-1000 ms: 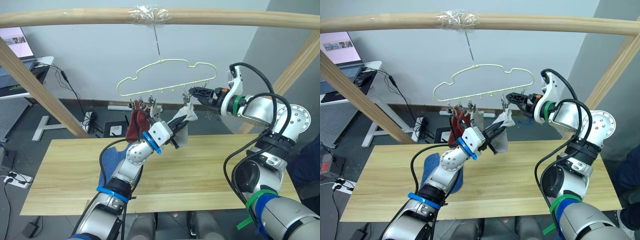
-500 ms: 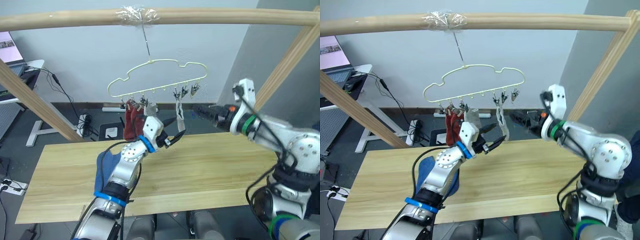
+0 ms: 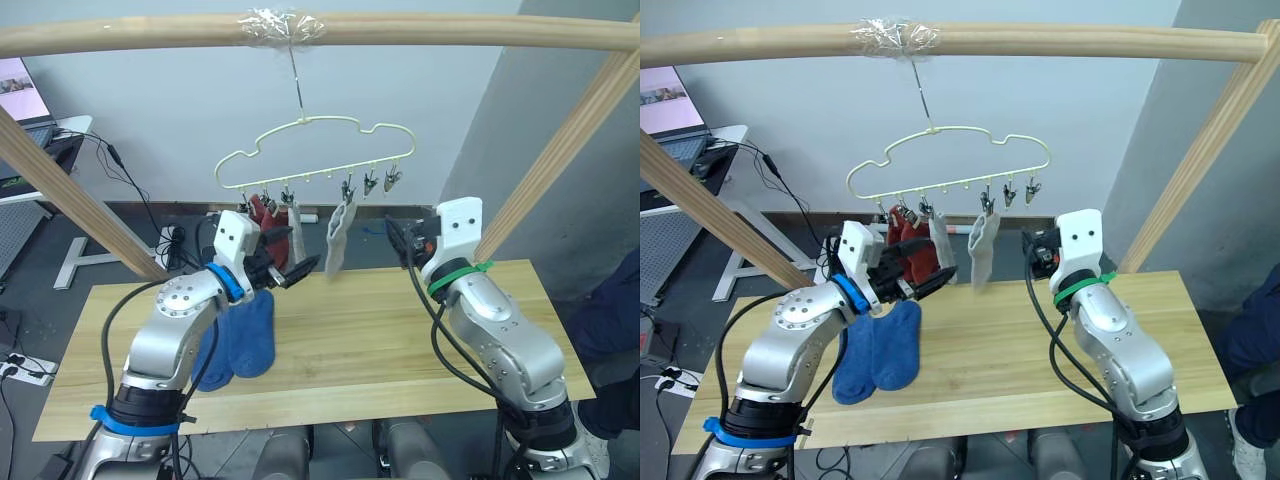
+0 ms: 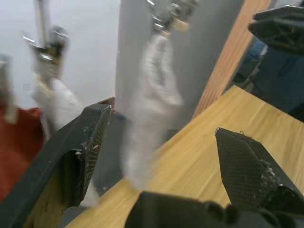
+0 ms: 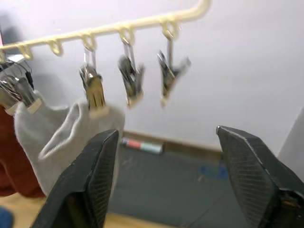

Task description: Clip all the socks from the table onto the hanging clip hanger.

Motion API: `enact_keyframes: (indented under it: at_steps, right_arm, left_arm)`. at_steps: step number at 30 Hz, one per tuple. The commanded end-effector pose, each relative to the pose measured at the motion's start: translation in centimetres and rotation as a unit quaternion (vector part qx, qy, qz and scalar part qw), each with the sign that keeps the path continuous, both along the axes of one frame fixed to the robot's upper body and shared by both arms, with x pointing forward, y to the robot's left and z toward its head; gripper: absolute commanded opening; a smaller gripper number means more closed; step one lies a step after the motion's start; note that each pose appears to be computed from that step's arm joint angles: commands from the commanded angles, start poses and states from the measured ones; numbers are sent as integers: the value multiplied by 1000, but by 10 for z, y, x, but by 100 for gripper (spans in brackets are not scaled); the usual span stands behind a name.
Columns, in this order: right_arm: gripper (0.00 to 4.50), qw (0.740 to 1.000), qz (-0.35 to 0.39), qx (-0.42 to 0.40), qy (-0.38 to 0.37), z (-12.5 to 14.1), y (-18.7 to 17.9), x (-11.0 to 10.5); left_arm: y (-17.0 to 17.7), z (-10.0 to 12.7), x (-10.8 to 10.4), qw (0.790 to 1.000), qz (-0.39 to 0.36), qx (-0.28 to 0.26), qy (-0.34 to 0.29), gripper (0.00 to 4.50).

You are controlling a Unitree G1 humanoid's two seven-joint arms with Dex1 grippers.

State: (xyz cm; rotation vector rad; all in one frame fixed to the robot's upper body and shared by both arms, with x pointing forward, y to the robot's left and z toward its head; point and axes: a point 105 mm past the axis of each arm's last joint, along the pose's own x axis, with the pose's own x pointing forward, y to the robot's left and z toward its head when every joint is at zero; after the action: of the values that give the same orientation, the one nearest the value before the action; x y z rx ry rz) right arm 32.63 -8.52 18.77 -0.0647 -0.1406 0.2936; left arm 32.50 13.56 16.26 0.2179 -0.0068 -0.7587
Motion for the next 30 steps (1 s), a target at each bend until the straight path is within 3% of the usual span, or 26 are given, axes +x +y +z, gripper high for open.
enact_keyframes:
  at_steps: [1, 2, 5, 10, 15, 30]
  right_arm:
    - [302, 999, -14, 4, -52, 16, 6, 2]
    - [269, 998, -14, 5, -56, 16, 9, 4]
    - [269, 998, -14, 10, -62, 17, 16, 8]
    - [269, 997, -17, 14, -71, 17, 23, 16]
    - [114, 997, -20, 16, -74, 18, 26, 26]
    - [114, 998, -44, 29, -47, 13, 27, 50]
  left_arm:
    - [3, 23, -11, 1000, -16, -5, -19, 403]
    - [4, 26, -12, 1000, -26, -11, -13, 403]
    - [4, 41, -12, 998, -41, -40, -28, 403]
    - [-7, 51, -15, 996, -59, -44, -47, 403]
    - [-14, 59, -21, 994, -72, -54, -58, 403]
    - [-20, 68, -31, 992, -92, -61, -64, 403]
